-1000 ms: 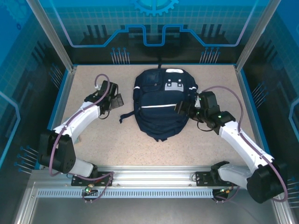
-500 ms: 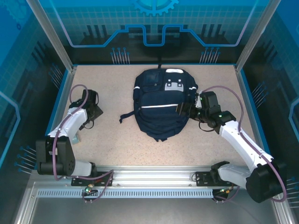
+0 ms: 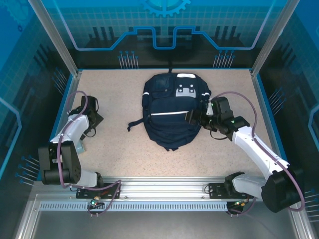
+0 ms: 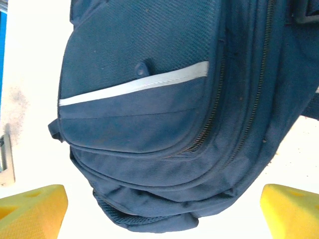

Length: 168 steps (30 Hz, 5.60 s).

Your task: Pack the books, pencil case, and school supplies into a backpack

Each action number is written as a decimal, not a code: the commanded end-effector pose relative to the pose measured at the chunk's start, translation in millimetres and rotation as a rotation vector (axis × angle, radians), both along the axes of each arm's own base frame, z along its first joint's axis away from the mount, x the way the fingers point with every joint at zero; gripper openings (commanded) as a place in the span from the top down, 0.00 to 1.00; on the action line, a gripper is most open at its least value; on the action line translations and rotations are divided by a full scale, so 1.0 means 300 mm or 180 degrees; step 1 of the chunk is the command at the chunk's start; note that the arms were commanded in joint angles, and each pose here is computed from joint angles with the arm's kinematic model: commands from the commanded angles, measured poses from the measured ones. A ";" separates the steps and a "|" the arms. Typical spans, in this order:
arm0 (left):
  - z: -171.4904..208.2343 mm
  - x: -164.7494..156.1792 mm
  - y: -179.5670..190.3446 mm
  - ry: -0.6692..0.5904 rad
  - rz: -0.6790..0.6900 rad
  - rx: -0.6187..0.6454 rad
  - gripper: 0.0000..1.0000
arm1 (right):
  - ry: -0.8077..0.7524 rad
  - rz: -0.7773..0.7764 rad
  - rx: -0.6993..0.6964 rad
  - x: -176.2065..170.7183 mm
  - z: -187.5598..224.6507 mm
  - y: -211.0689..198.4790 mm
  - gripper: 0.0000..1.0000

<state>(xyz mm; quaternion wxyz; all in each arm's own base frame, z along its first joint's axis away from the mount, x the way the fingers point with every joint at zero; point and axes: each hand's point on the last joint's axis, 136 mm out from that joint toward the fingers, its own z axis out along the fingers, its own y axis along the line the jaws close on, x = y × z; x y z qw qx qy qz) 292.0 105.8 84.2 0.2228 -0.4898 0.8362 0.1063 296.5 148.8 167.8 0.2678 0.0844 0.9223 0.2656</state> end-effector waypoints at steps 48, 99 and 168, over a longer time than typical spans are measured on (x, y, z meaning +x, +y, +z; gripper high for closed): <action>-0.066 0.058 -0.151 0.0086 -0.0838 -0.0711 0.70 | 0.0093 0.0141 -0.0249 -0.030 0.042 0.119 0.00; 0.230 0.040 -0.292 -0.0555 -0.1272 -0.0754 0.01 | -0.0051 0.1461 -0.1514 -0.232 -0.137 0.831 0.06; 0.357 0.161 -1.125 -0.1013 -0.4680 -0.0548 0.02 | -0.0678 0.0103 0.0061 -0.010 0.237 0.091 0.80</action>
